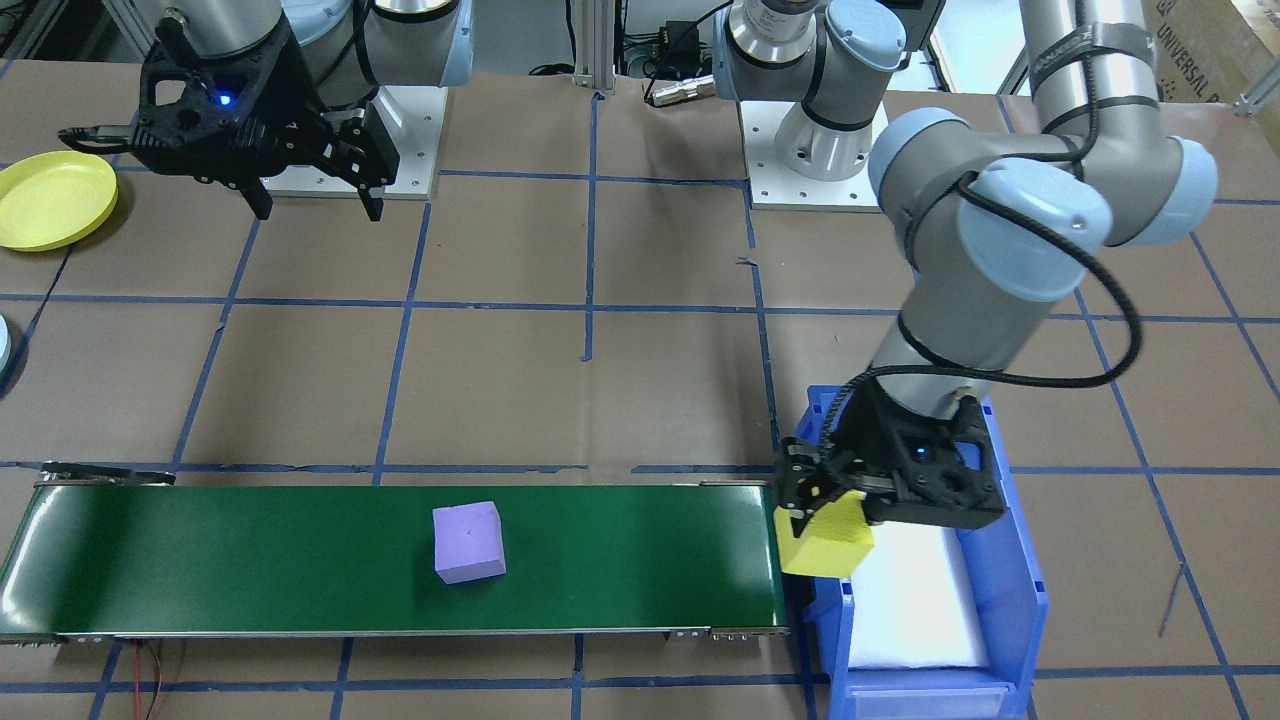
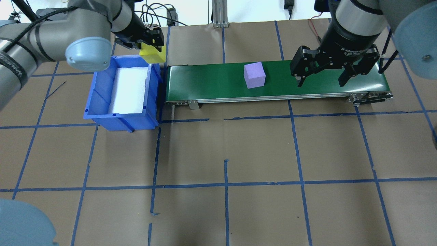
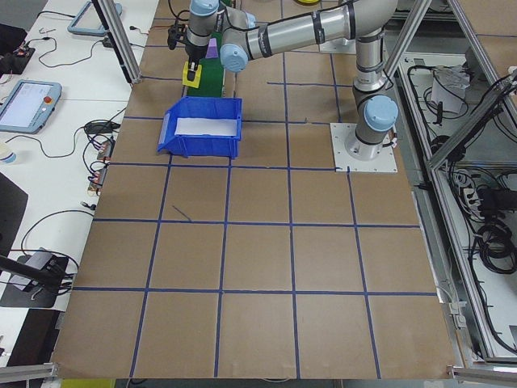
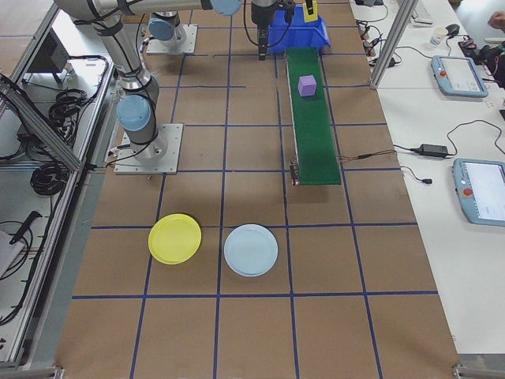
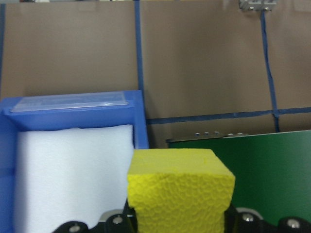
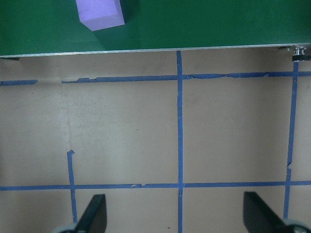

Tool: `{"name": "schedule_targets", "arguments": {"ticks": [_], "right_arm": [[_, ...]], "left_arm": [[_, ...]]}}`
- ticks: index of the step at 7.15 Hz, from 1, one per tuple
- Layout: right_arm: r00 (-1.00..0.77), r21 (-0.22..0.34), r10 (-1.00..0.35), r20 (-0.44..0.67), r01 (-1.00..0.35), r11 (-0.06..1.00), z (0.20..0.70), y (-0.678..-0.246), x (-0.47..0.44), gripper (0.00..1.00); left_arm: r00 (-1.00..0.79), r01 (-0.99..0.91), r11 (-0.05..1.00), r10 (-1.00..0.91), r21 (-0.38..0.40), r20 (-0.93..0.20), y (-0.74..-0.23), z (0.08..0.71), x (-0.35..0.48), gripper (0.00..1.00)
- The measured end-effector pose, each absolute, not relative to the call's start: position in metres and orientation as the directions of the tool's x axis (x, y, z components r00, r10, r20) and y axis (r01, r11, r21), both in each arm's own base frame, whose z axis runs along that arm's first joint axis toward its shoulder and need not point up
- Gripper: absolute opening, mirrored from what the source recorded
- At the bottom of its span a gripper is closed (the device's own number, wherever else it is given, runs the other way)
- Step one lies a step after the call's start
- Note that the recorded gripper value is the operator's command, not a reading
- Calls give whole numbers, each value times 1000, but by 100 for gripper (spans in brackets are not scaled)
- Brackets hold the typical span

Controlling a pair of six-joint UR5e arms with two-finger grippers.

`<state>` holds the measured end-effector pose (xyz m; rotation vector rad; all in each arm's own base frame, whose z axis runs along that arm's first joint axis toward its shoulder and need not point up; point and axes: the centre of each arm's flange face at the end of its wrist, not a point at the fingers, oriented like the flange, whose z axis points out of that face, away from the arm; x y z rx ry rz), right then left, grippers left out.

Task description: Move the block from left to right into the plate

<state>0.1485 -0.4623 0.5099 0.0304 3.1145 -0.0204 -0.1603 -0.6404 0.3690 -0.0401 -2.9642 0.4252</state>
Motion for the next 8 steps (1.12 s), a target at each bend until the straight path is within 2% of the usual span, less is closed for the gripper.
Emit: {"name": "schedule_targets", "arguments": {"ticks": [1, 2, 3, 5, 7, 8], "right_arm": [[-999, -19, 32, -27, 32, 999, 512, -465, 141, 100], [-998, -27, 49, -26, 50, 998, 515, -472, 122, 100], [-998, -27, 65, -23, 66, 997, 514, -482, 88, 100], [-995, -2, 96, -9, 96, 995, 501, -503, 1, 100], [-992, -10, 129, -7, 129, 992, 476, -523, -83, 100], [-995, -14, 95, -8, 95, 995, 447, -545, -112, 100]], "left_arm": [[-988, -5, 970, 32, -242, 150, -635, 347, -183, 48], [-988, -8, 978, 24, -209, 152, -633, 329, -192, 81], [-988, -9, 982, 20, -188, 152, -632, 316, -196, 100], [-988, -8, 984, 19, -178, 152, -634, 310, -198, 100], [-991, -1, 971, 31, -239, 128, -634, 354, -195, 100], [-995, 1, 969, 24, -248, 93, -628, 381, -190, 100]]}}
